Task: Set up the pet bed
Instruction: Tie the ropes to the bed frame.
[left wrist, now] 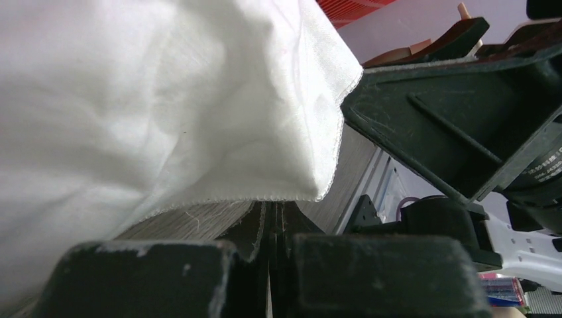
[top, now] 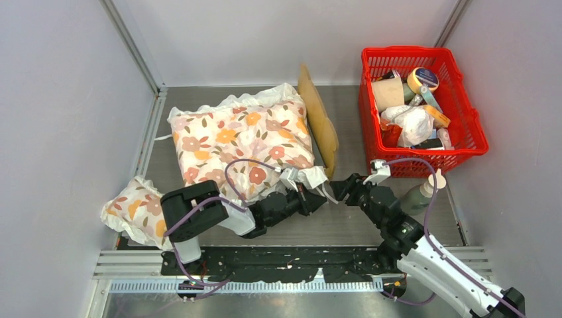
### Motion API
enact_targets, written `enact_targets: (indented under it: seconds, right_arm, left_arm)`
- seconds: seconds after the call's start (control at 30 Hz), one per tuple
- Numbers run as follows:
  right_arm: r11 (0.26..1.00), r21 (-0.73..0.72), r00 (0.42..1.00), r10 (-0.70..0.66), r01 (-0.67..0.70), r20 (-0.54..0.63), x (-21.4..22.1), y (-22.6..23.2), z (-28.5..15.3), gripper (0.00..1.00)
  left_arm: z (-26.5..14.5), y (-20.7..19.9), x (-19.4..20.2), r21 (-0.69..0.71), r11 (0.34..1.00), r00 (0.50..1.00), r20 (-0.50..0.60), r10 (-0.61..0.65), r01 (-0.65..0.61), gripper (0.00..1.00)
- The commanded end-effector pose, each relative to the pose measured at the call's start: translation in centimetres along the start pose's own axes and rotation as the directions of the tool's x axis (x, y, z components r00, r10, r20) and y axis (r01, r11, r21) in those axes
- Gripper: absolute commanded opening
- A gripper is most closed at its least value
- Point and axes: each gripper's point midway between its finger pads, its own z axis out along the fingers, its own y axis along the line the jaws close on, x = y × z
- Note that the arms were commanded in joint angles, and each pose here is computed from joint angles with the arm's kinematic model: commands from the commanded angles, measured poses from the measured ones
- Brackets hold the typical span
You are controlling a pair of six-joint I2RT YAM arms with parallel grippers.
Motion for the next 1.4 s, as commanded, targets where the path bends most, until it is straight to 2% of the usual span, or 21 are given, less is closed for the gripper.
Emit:
enact_targets:
  seconds: [0.0,0.13,0.27,0.67,0.8,0.9,0.97,1.37]
  right_arm:
    - [0.999,-0.051,1.000,-0.004,0.005,0.022,-2.0,2.4,1.0,0.58]
    - [0.992,-0.119,0.995,-0.052,0.042,-0.086,0.0,3.8,2.1,0.51]
    - [0.989,-0.148,0.983,-0.056,0.030,-0.176,2.1,4.0,3.0,0.48]
    - [0.982,-0.185,0.962,-0.026,-0.026,-0.273,4.8,3.4,4.2,0.48]
    - [0.991,-0.132,0.978,-0.050,0.023,-0.204,3.2,2.5,3.9,0.48]
    - [0.997,-0.032,0.990,-0.067,0.063,-0.125,1.2,0.9,3.9,0.49]
    - [0.997,0.024,0.991,-0.068,0.071,-0.117,0.9,-0.1,3.5,0.49]
    - [0.982,0.187,0.971,0.065,-0.021,-0.232,5.7,-4.3,2.0,0.54]
  left_arm:
    - [0.4,-0.6,0.1,0.034,0.998,0.998,0.009,0.061,-0.062,0.00]
    - [0.7,-1.0,0.7,0.053,0.990,0.992,0.004,0.129,-0.129,0.00]
    - [0.6,-1.6,0.7,0.089,0.984,0.988,0.031,0.154,-0.157,0.00]
    - [0.7,-0.8,1.4,0.097,0.979,0.983,0.040,0.179,-0.182,0.00]
    - [0.6,-0.7,1.2,0.092,0.981,0.985,0.050,0.166,-0.170,0.00]
    - [0.2,-0.8,0.9,0.093,0.986,0.990,0.060,0.131,-0.136,0.00]
    - [-0.1,-0.8,0.5,0.092,0.989,0.991,0.073,0.109,-0.116,0.00]
    - [0.1,-2.9,-2.0,0.098,0.995,0.990,0.135,-0.033,0.019,0.00]
